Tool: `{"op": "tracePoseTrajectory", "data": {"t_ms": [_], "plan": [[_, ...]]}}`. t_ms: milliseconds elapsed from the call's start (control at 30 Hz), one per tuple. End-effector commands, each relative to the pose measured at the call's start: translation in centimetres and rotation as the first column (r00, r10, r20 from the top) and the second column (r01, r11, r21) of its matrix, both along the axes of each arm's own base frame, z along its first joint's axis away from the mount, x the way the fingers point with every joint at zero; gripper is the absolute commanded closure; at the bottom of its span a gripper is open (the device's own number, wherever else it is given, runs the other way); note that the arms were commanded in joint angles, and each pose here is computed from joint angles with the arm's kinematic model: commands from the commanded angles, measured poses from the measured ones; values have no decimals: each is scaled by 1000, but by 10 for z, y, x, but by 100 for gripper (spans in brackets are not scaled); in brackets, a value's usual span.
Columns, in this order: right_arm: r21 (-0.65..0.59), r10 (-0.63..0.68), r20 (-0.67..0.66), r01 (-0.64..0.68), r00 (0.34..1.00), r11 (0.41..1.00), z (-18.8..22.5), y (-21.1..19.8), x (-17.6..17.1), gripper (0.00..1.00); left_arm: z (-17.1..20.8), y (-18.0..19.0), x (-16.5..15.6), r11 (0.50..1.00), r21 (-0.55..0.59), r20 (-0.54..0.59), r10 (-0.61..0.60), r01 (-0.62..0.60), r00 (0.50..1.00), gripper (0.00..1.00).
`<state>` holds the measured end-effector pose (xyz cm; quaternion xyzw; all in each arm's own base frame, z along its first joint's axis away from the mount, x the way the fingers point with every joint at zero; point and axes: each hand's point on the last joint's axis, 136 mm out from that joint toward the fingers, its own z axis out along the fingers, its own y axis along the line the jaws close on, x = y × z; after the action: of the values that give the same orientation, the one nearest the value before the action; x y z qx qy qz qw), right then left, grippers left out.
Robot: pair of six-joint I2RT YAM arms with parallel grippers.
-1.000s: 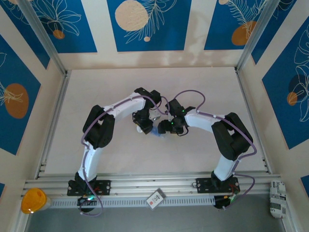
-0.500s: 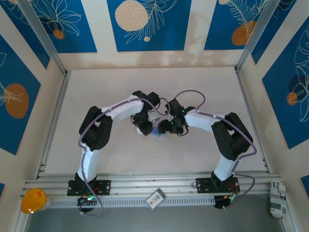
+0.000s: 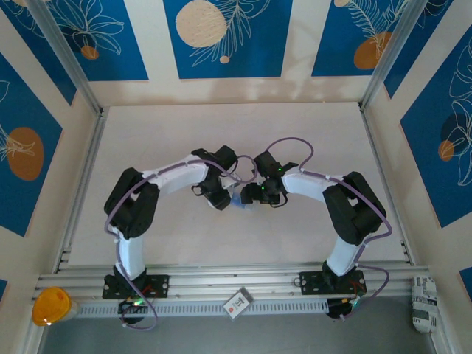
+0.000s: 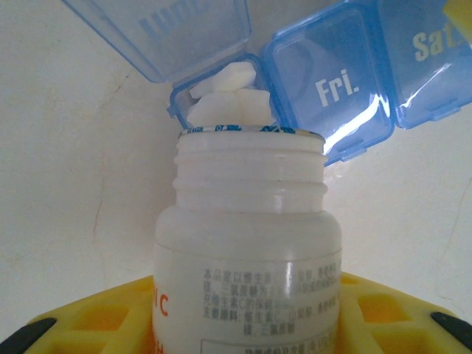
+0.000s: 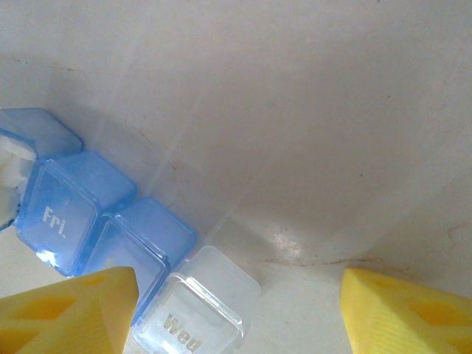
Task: Sort the pills into containers
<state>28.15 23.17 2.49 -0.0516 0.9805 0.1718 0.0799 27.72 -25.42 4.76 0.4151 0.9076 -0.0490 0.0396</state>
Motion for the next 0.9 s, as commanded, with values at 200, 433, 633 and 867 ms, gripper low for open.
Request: {"op": "tracePoseTrajectory", "data": {"t_ms": [200,433,633,867], "plan": [[-75,-11,-110,3,994,997,-35,-10,-24,27,-5,-10,6,990,-136,49,55,-48,997,100],[-66,-8,-105,1,994,998,-31,-7,-22,27,-3,-10,7,979,-192,83,83,-66,993,100],[-66,-8,-105,1,994,998,-30,-7,-21,27,2,-5,4,977,-199,96,93,-72,991,100],[-67,-14,-106,7,994,998,-30,-8,-20,27,9,-5,2,965,-255,130,97,-62,987,100]]}}
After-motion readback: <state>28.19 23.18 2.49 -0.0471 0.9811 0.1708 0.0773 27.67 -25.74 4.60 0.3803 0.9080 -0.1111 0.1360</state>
